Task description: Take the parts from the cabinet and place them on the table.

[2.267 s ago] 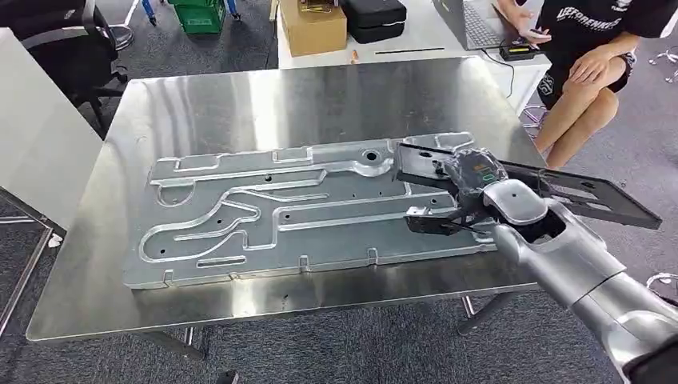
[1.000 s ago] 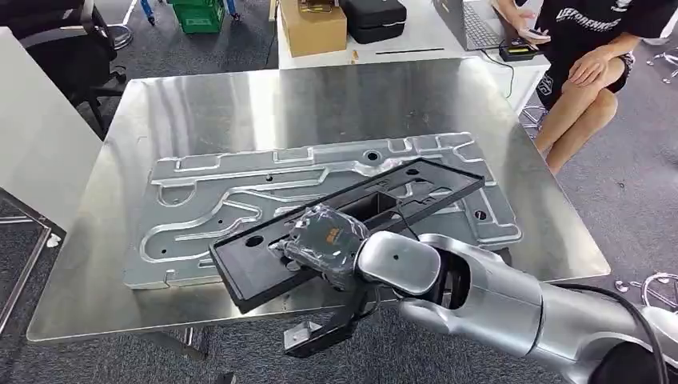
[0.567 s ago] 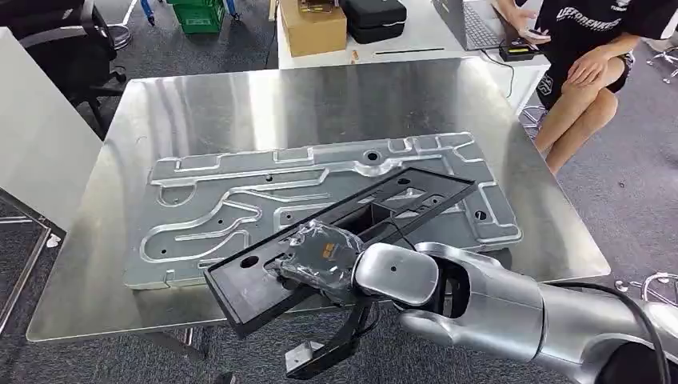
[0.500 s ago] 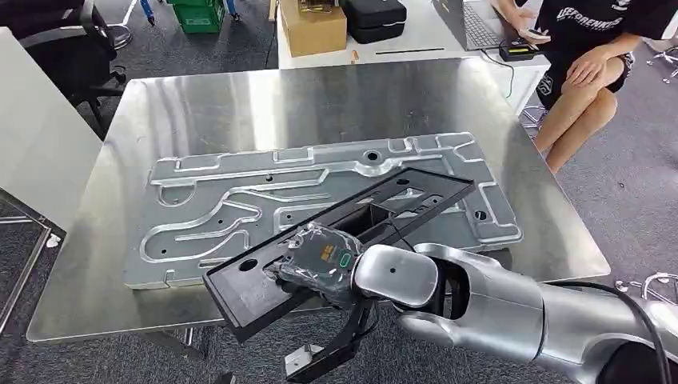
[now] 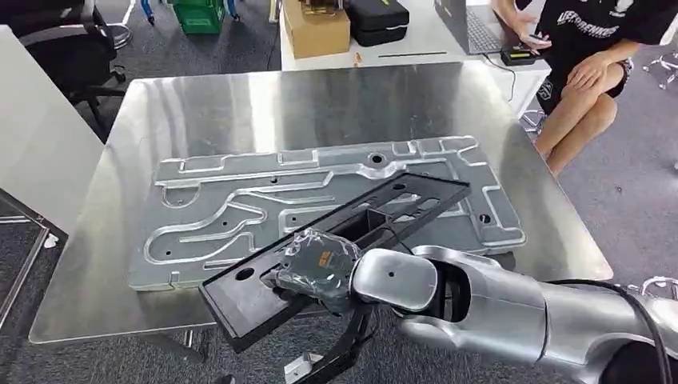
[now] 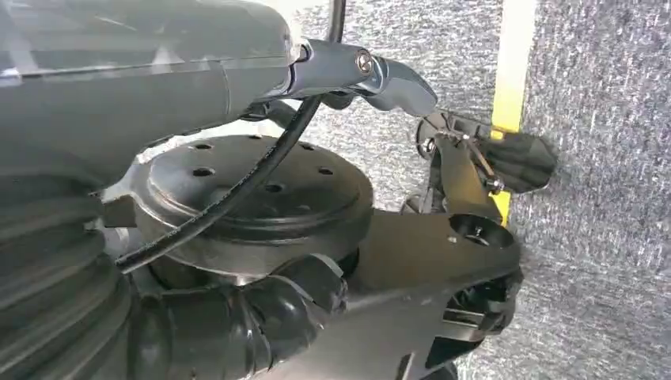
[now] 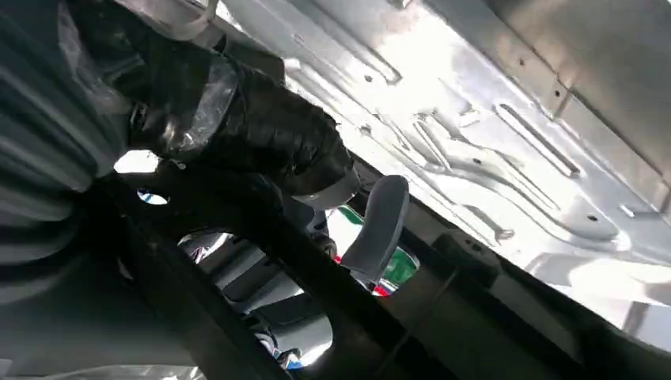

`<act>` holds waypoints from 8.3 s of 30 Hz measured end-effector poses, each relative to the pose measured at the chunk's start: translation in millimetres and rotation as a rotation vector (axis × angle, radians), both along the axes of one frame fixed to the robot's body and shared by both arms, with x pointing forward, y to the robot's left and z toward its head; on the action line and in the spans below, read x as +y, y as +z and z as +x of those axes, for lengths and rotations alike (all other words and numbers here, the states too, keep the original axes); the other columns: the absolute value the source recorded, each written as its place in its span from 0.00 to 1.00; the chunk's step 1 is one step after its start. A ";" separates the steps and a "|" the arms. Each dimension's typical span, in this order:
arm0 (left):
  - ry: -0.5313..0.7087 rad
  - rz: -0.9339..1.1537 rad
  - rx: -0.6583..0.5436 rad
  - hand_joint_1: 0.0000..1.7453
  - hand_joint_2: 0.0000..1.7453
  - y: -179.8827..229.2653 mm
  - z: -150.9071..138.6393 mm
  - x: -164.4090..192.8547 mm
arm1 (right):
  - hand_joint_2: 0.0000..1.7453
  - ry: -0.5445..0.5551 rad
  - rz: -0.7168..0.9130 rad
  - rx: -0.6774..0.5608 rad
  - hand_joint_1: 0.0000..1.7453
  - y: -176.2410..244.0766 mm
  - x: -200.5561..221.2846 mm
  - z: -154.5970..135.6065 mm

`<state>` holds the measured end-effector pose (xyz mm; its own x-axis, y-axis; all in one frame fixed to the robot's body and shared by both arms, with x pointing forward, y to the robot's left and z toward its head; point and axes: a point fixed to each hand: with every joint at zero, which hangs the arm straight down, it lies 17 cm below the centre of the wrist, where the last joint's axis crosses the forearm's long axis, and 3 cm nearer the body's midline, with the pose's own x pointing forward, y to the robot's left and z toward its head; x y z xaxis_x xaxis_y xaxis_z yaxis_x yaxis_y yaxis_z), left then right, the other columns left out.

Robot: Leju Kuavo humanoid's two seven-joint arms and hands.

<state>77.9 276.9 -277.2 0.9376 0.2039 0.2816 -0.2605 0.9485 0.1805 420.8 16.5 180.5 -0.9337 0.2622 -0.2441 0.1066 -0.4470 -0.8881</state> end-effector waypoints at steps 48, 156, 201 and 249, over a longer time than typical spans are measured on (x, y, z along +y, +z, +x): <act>0.017 -0.001 -0.001 0.00 1.00 0.4 1.6 -3.4 | 1.00 0.008 -0.022 0.035 1.00 1.9 -4.7 -6.3; 0.005 0.024 -0.027 0.00 0.00 2.1 6.2 1.9 | 0.00 -0.169 -0.015 0.081 0.00 -23.5 -93.1 35.3; 0.013 0.003 -0.027 0.00 0.00 2.0 7.7 -4.1 | 0.00 -0.176 -0.033 0.070 0.00 -16.3 -104.1 40.1; -0.006 0.001 -0.060 0.00 0.00 3.8 15.2 -4.3 | 1.00 -0.228 -0.053 0.033 0.00 -32.1 -143.9 46.8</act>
